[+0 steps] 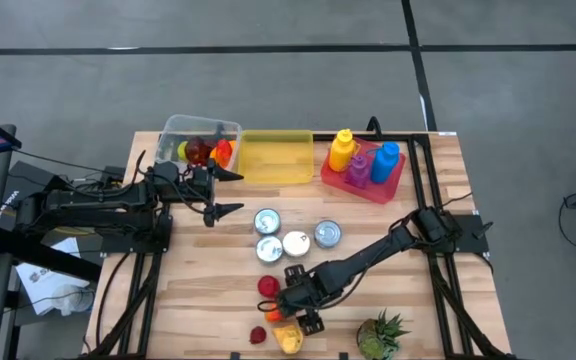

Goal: Pick & Place Food Item
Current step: Put the red mango into the transparent bin

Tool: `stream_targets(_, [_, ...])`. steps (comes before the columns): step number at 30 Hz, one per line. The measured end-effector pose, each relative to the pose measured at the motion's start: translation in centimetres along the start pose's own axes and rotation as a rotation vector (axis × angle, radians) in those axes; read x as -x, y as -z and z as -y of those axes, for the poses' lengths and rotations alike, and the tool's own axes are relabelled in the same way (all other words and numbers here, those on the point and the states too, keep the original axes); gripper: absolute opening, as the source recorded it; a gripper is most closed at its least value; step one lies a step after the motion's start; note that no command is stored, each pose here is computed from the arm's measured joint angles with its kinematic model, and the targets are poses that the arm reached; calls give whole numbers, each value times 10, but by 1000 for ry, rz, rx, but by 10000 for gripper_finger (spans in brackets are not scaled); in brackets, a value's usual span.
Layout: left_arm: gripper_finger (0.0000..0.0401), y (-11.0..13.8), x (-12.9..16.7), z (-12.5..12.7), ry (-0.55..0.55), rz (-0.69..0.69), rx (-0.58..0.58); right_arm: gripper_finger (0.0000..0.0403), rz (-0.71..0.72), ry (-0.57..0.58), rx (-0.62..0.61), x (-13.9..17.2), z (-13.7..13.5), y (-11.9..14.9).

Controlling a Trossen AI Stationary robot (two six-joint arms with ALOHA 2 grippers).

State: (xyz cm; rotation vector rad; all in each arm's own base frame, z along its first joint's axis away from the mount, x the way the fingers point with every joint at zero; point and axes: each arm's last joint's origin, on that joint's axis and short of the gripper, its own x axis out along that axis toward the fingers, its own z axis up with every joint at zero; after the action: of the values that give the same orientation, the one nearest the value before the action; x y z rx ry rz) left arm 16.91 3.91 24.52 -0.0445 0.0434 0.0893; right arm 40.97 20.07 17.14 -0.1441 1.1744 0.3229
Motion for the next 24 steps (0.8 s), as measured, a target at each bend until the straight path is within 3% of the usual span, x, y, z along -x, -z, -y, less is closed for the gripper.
stream_targets(24, [387,0,0,0,0,-2,0,323,72,4,54,-4,8,-7])
